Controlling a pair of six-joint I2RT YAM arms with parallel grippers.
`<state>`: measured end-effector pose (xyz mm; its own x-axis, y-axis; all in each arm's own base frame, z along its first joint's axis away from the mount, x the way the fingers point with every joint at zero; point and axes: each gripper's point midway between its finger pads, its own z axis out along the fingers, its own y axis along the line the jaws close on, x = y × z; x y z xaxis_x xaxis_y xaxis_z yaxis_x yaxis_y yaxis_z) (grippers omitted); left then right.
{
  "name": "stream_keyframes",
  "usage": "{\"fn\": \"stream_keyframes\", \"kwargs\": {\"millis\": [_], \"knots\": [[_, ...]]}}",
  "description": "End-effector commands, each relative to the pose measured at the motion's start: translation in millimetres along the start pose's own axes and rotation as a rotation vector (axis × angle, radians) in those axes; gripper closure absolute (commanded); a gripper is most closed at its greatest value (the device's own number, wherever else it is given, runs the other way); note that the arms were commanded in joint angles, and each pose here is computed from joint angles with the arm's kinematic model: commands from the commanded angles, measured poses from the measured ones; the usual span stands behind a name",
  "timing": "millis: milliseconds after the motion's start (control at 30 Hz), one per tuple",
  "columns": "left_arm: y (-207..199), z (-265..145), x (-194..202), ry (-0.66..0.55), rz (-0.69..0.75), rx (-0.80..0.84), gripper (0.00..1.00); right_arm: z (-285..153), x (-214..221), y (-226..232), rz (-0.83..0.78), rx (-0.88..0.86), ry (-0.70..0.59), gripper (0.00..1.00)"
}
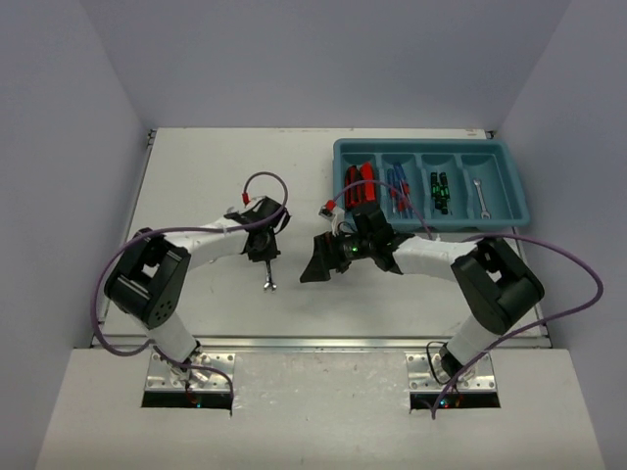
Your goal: Sort the tools into containers
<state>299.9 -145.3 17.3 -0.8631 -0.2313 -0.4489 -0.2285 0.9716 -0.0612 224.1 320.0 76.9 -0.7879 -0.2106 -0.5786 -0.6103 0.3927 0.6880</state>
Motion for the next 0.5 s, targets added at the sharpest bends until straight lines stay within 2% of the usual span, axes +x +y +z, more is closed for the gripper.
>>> {"fn": "stream_keyframes", "kwargs": {"millis": [0, 300, 467], "knots": [[-15.9, -30.2, -29.1, -0.137, -0.111, 0.108, 1.0, 30.3, -19.5, 26.1, -0.112, -0.068, -0.089, 0.01], [-37.1, -58.9, -33.0, -0.161, -0.169, 0.282, 1.0, 58.1, -29.2, 12.5, -0.11, -0.075, -0.192, 0.01], [-49.3, -83.7, -33.6, -0.176, -0.196, 0.392, 1.0, 71.4, -35.6, 3.5, -0.107, -0.071, -0.191, 0.03]]}}
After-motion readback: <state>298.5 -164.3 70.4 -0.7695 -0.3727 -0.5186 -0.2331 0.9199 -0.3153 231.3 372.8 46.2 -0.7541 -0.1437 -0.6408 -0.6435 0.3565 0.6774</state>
